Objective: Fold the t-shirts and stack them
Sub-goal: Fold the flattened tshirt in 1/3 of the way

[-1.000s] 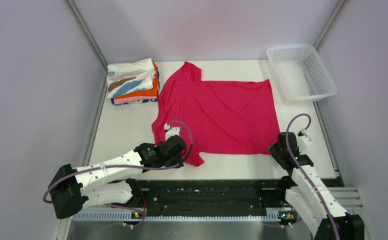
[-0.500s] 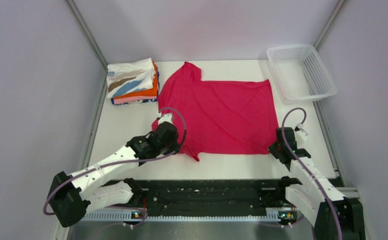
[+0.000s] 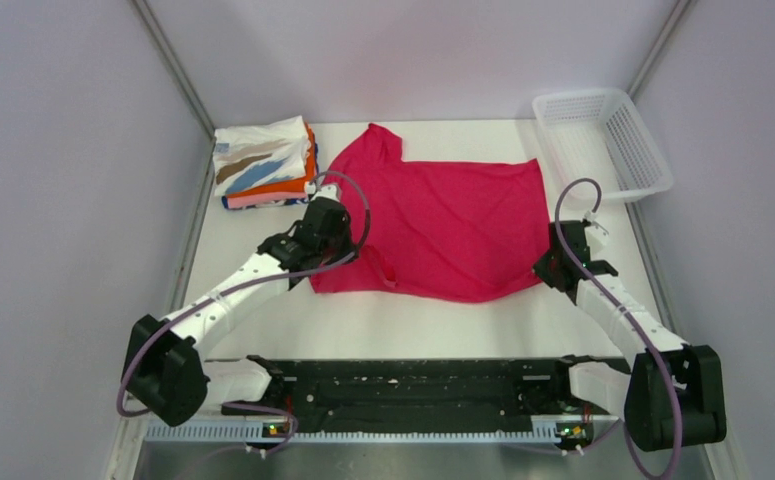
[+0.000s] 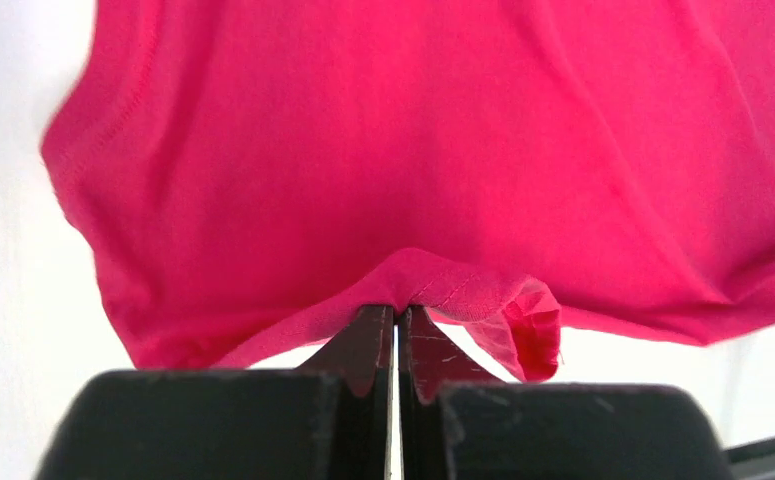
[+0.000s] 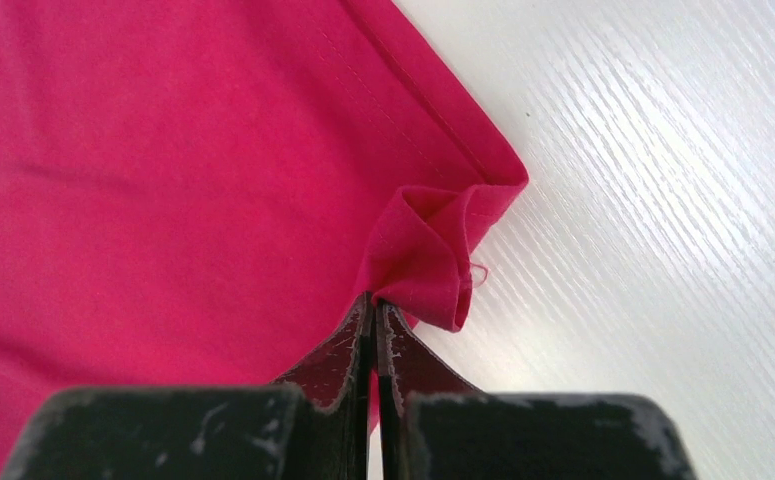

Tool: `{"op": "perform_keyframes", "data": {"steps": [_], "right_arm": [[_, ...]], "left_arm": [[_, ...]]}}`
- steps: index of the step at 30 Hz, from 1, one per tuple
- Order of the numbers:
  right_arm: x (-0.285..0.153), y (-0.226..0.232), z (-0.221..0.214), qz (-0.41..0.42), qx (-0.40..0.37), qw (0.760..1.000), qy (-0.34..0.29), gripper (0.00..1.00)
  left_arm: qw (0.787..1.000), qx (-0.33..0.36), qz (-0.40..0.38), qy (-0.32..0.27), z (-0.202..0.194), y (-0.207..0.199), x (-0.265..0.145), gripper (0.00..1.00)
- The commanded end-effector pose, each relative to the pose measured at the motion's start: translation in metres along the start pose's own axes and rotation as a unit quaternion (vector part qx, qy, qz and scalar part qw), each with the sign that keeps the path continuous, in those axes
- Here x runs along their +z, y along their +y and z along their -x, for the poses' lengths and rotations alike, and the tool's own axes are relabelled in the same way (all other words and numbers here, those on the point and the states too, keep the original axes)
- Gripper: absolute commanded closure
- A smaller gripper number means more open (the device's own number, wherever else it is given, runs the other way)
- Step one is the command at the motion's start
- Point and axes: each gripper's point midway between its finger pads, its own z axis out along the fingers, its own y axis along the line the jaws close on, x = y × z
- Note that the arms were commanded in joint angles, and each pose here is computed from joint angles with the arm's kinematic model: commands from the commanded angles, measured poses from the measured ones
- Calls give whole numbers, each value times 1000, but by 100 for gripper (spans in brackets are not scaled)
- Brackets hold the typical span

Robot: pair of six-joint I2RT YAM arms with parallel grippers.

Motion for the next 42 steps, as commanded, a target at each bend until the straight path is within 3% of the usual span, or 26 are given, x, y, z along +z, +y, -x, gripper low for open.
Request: {"op": "perform_keyframes", "data": {"steps": [1,15,28,31,33,35,36,37,42], "right_arm": [[-3,21,38,6,-5,999,-46,100],[18,54,73,2,-15,997,-69,100],[58,78,93,5,-14,997,-77,97],[73,83,100,-1,-16,997,-77,86],[74,92,107,8,-23,997,-77,69],[73,100,108,22,-26,997,-70,56],[71,104,107,32,-26,997,-67,49],[68,106,106,40,-25,997,-65,44],[49,112,95,80,-34,995,-50,22]], "left_arm": [[999,4,-25,-47,47,-11,4,100],[996,26,-14,-83,105,-5,39,100],[998,0,28,-58,140,22,109,99],[998,-19,22,-48,153,24,131,87],[999,-25,25,-38,161,27,142,73],[999,-29,34,-26,161,30,143,48],[999,-31,35,-26,163,30,141,10],[998,-32,36,-26,164,30,139,2],[999,-46,-12,-2,144,15,119,1]]}}
